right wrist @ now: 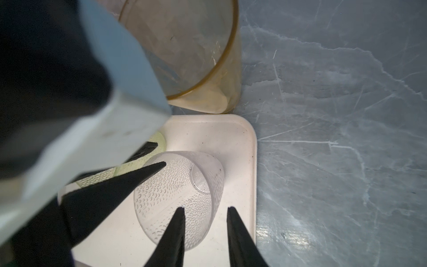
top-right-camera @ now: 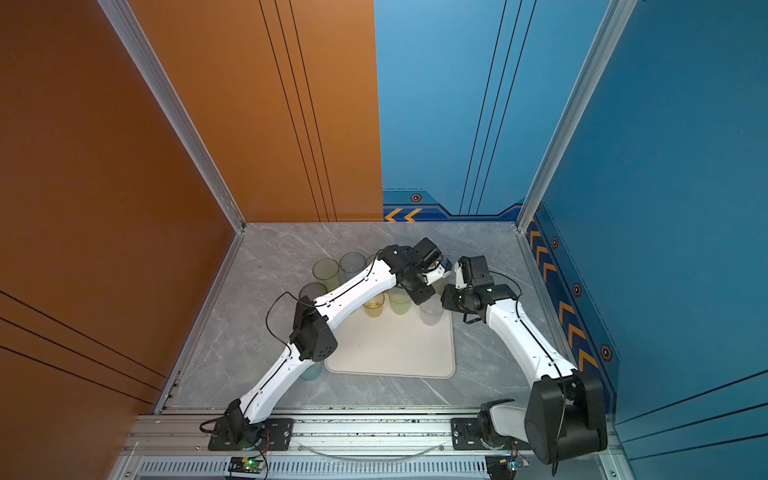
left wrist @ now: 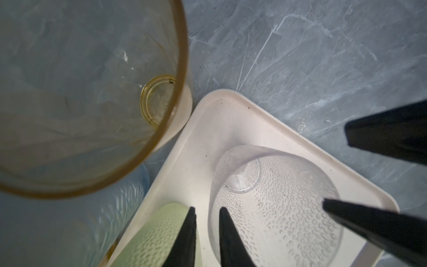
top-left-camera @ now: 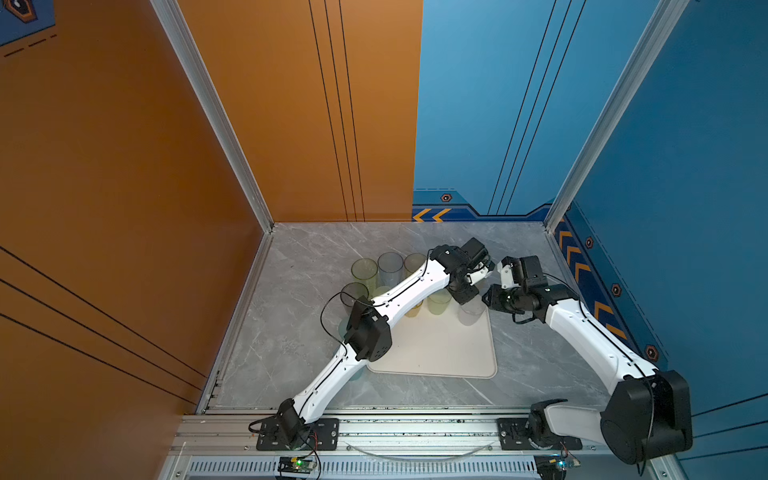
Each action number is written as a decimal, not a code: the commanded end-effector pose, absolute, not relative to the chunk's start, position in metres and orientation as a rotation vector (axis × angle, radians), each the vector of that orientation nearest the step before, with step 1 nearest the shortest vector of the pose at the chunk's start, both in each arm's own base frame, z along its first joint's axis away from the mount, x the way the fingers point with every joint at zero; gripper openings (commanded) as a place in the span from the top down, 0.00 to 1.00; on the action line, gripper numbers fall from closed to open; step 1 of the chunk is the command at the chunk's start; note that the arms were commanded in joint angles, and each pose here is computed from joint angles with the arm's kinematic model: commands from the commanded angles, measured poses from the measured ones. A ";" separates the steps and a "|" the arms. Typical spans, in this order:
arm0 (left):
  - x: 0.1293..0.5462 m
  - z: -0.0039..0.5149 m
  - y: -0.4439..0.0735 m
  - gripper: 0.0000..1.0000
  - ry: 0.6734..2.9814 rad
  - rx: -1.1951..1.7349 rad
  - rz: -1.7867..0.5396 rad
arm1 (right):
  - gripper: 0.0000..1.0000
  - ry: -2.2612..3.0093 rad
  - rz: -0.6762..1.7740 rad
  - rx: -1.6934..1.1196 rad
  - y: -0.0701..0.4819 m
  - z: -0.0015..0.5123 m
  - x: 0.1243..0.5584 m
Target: Place the glasses into the tray
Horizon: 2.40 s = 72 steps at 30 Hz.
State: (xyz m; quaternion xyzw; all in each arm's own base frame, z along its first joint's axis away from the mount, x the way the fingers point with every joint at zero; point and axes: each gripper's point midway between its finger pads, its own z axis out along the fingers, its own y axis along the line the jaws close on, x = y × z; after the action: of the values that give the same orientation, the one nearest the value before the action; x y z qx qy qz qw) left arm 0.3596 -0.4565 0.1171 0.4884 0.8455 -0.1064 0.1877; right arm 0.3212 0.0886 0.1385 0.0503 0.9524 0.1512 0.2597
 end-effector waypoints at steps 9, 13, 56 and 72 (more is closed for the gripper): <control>0.358 0.137 -0.462 0.77 2.338 1.357 -0.325 | 0.72 2.609 0.367 0.161 0.084 0.127 0.316; 0.356 0.147 -0.462 0.76 2.319 1.356 -0.320 | 0.75 2.610 0.366 0.159 0.085 0.127 0.319; 0.320 0.253 -0.299 0.75 2.245 0.977 -0.213 | 0.89 2.642 0.129 0.026 0.100 0.112 0.338; 0.314 0.236 -0.274 0.75 2.307 0.940 -0.193 | 0.96 2.551 -0.018 0.066 0.089 0.122 0.354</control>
State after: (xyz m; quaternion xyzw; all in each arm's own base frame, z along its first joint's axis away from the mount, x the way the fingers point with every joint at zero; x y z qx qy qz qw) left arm 0.3131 -0.2831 0.2320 0.3701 0.8729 -0.0767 0.3085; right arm 0.3373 0.0914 0.1070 0.0168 0.9659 0.0099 0.2583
